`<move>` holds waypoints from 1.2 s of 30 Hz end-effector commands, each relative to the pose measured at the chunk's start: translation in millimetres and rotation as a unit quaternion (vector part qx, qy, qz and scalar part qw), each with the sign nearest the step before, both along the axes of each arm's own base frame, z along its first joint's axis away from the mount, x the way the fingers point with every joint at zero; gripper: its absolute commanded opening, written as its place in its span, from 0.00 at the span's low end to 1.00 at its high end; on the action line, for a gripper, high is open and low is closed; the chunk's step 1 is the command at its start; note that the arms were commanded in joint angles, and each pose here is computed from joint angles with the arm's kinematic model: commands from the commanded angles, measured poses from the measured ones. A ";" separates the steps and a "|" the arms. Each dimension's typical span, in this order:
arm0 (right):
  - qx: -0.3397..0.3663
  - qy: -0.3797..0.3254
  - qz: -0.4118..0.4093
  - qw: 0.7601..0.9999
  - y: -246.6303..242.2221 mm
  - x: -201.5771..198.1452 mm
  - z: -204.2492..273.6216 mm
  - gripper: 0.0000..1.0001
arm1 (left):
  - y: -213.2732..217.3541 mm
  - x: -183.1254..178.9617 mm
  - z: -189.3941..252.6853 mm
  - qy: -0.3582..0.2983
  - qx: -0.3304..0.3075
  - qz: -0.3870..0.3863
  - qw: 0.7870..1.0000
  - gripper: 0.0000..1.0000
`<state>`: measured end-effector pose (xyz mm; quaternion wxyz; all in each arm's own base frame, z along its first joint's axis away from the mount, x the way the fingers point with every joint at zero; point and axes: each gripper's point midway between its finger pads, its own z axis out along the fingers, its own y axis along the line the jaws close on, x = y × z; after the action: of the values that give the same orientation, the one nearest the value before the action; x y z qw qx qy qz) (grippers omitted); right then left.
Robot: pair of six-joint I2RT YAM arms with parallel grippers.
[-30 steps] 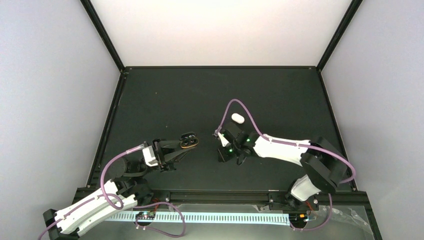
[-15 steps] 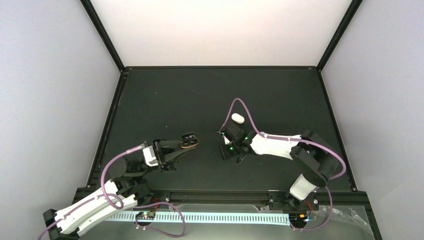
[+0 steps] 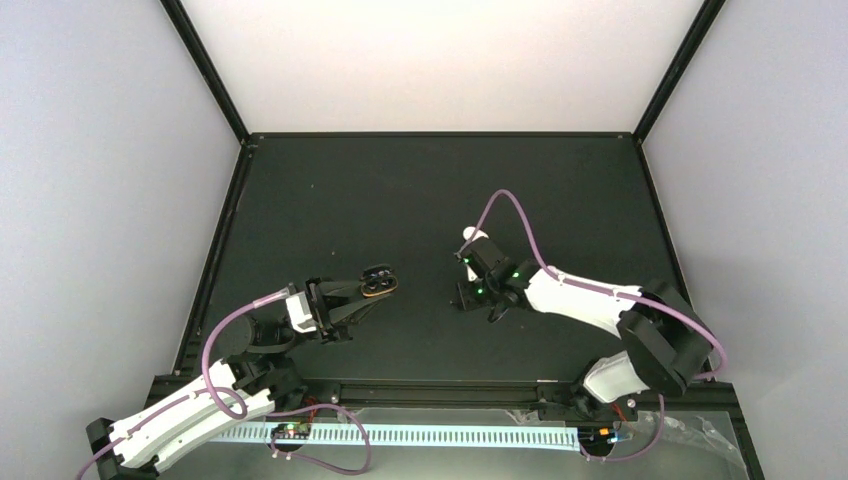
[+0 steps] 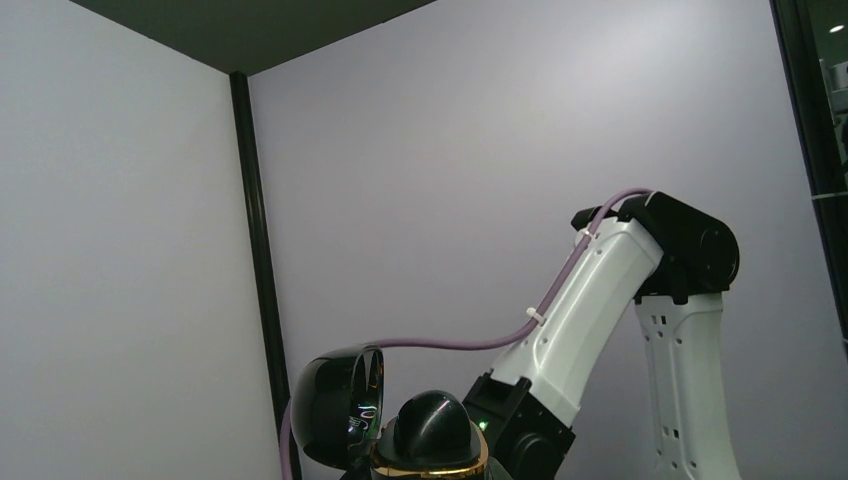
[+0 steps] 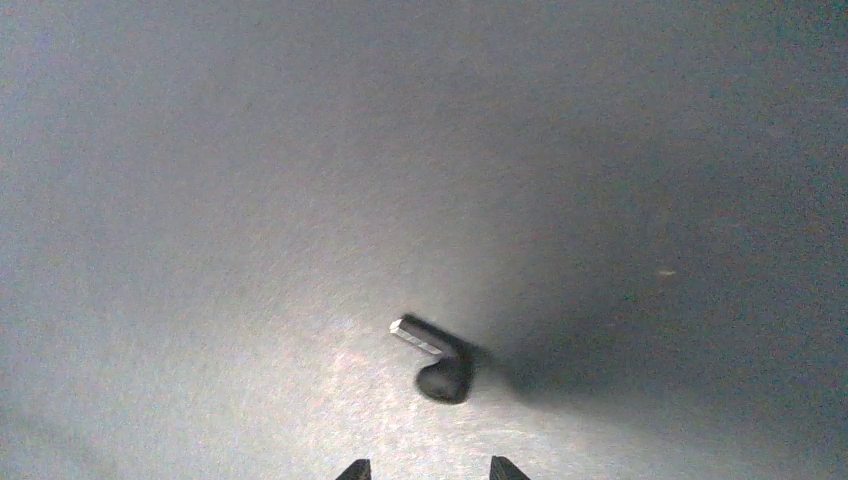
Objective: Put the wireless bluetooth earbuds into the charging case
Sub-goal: Adjust the earbud at the center of the board, then pick up the earbud from the center of the board.
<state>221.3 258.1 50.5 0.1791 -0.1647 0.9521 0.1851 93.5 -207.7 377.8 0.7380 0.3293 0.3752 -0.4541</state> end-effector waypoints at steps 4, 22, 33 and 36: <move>-0.021 0.002 -0.086 0.996 -19.7 23.0 6.5 0.34 | 1.7 -0.1 4.4 -0.007 -0.002 0.004 1.000 0.02; -0.089 0.019 -0.071 0.993 -1.8 33.8 -10.5 0.40 | 3.7 -1.5 5.7 -0.009 -0.005 0.005 1.000 0.02; -0.113 0.025 -0.063 0.991 -0.9 31.0 -21.4 0.33 | 3.0 -0.8 4.8 -0.008 -0.003 0.005 1.000 0.02; -0.116 0.023 -0.063 0.991 -1.7 31.8 -23.1 0.30 | 2.8 -0.7 4.6 -0.007 -0.003 0.005 1.000 0.02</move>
<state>246.9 257.6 27.0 0.1392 -0.1198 0.9797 0.0804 93.7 -207.9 377.0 0.7373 0.3302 0.3767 -0.4533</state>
